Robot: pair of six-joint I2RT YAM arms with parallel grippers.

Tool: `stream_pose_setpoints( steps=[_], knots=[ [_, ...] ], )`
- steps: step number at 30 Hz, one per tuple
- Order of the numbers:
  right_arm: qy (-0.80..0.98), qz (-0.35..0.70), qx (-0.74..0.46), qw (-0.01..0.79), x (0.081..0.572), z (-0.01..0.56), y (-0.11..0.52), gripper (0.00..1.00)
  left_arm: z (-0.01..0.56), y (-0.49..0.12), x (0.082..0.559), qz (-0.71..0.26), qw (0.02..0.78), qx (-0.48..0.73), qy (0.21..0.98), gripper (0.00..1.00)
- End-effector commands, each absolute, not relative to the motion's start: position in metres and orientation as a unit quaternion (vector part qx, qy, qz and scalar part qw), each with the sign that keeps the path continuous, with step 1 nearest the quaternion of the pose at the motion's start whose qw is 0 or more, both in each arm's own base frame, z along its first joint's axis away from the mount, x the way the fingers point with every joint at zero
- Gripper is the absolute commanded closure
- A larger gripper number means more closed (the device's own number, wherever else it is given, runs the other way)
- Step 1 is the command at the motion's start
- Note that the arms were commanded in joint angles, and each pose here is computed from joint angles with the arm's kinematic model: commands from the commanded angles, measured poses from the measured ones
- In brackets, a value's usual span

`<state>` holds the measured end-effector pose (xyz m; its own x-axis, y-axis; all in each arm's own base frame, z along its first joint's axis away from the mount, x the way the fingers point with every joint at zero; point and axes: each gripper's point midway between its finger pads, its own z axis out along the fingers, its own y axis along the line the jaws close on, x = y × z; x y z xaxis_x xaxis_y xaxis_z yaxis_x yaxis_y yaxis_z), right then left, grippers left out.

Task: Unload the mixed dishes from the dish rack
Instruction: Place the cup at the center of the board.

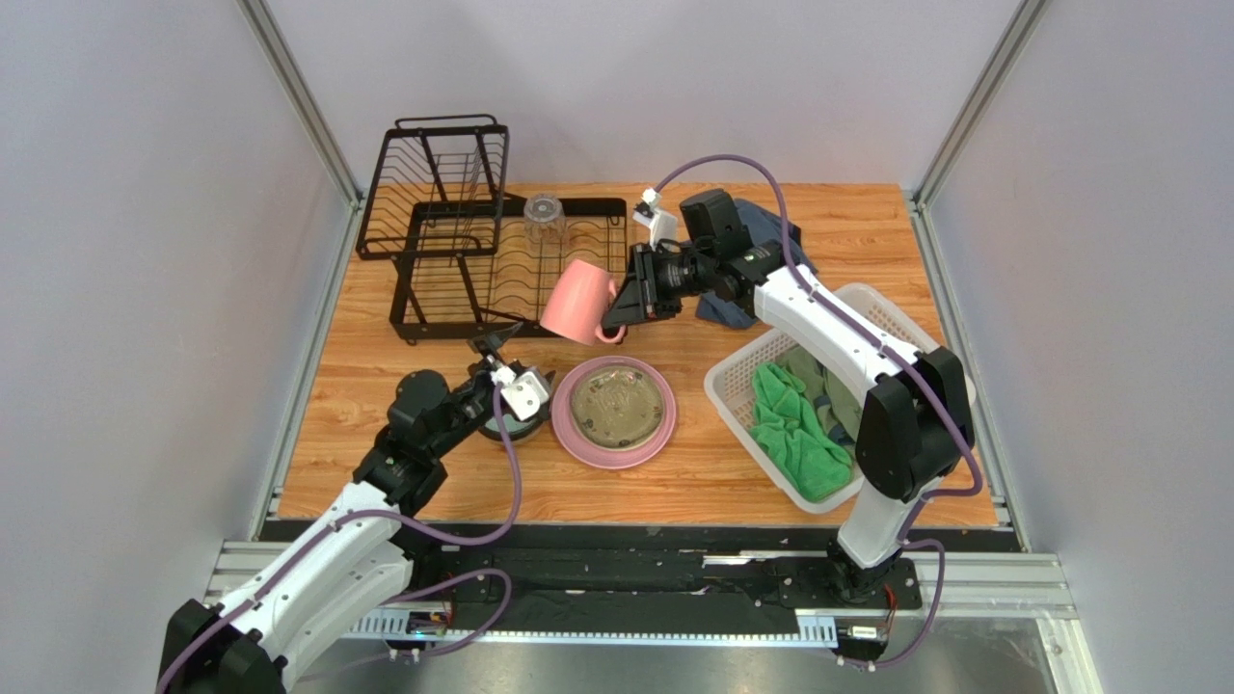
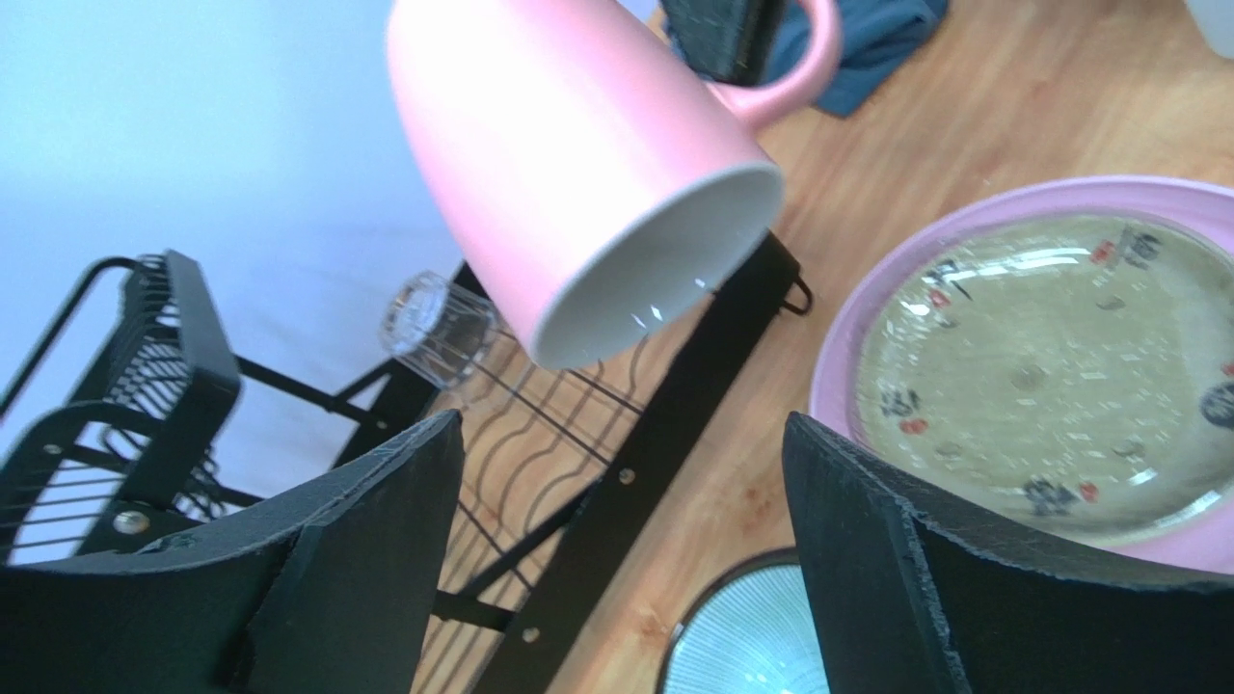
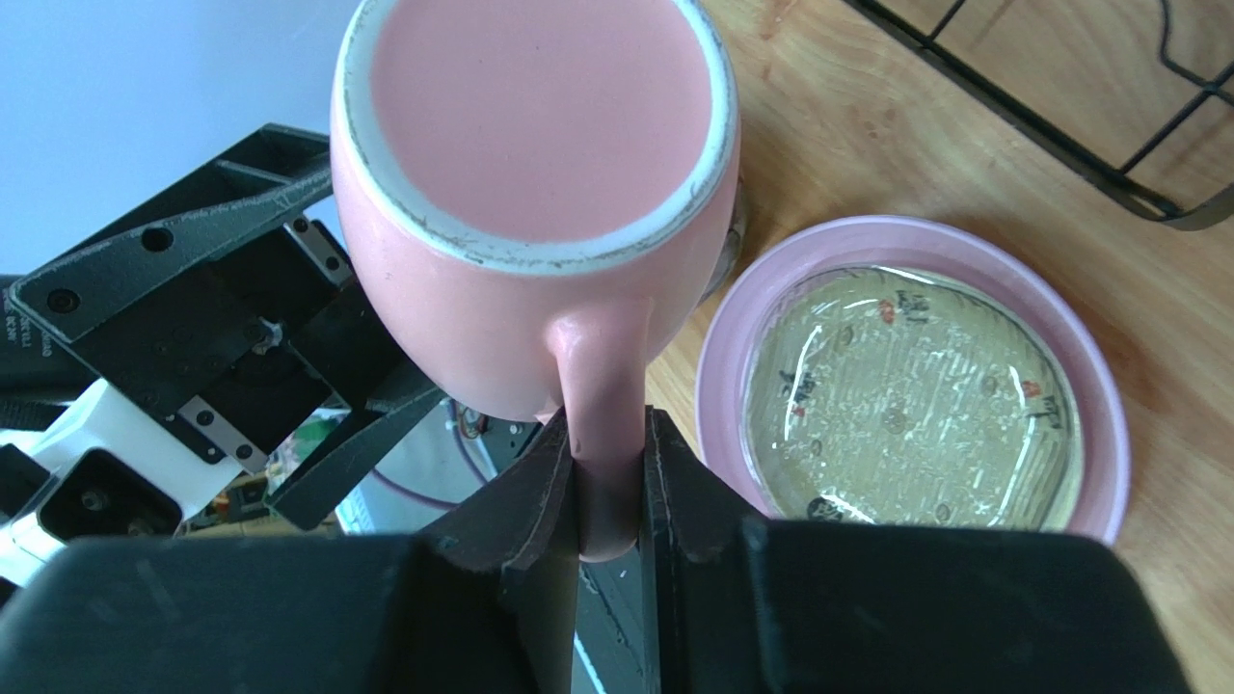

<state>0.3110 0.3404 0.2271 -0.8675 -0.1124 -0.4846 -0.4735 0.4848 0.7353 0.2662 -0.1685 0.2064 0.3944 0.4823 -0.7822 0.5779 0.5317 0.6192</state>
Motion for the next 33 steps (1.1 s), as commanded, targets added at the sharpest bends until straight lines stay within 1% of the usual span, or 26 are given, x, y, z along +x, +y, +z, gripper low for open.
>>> stream_pose_setpoints(
  steps=[1, 3, 11, 18, 28, 31, 32, 33],
  knots=[
    [0.771, 0.548, -0.225, 0.235, 0.295, 0.292, 0.349, 1.0, 0.243, -0.17, 0.274, -0.002, 0.733, 0.461, 0.501, 0.14],
    [0.768, 0.554, -0.228, 0.229, 0.292, 0.291, 0.35, 1.0, 0.251, -0.171, 0.276, 0.0, 0.742, 0.457, 0.491, 0.18],
    [0.753, 0.579, -0.236, 0.204, 0.283, 0.291, 0.356, 1.0, 0.259, -0.182, 0.278, -0.014, 0.752, 0.46, 0.472, 0.24],
    [0.737, 0.597, -0.259, 0.183, 0.268, 0.294, 0.364, 1.0, 0.271, -0.184, 0.277, -0.018, 0.77, 0.447, 0.455, 0.34],
    [0.723, 0.61, -0.282, 0.164, 0.254, 0.295, 0.373, 1.0, 0.28, -0.183, 0.272, -0.021, 0.78, 0.442, 0.442, 0.4],
    [0.718, 0.613, -0.288, 0.161, 0.25, 0.296, 0.375, 1.0, 0.281, -0.183, 0.271, -0.022, 0.782, 0.441, 0.44, 0.45],
    [0.718, 0.614, -0.289, 0.157, 0.249, 0.294, 0.376, 1.0, 0.282, -0.183, 0.27, -0.022, 0.783, 0.44, 0.439, 0.5],
    [0.717, 0.614, -0.291, 0.155, 0.247, 0.293, 0.377, 1.0, 0.282, -0.183, 0.27, -0.024, 0.783, 0.439, 0.439, 0.53]
  ],
)
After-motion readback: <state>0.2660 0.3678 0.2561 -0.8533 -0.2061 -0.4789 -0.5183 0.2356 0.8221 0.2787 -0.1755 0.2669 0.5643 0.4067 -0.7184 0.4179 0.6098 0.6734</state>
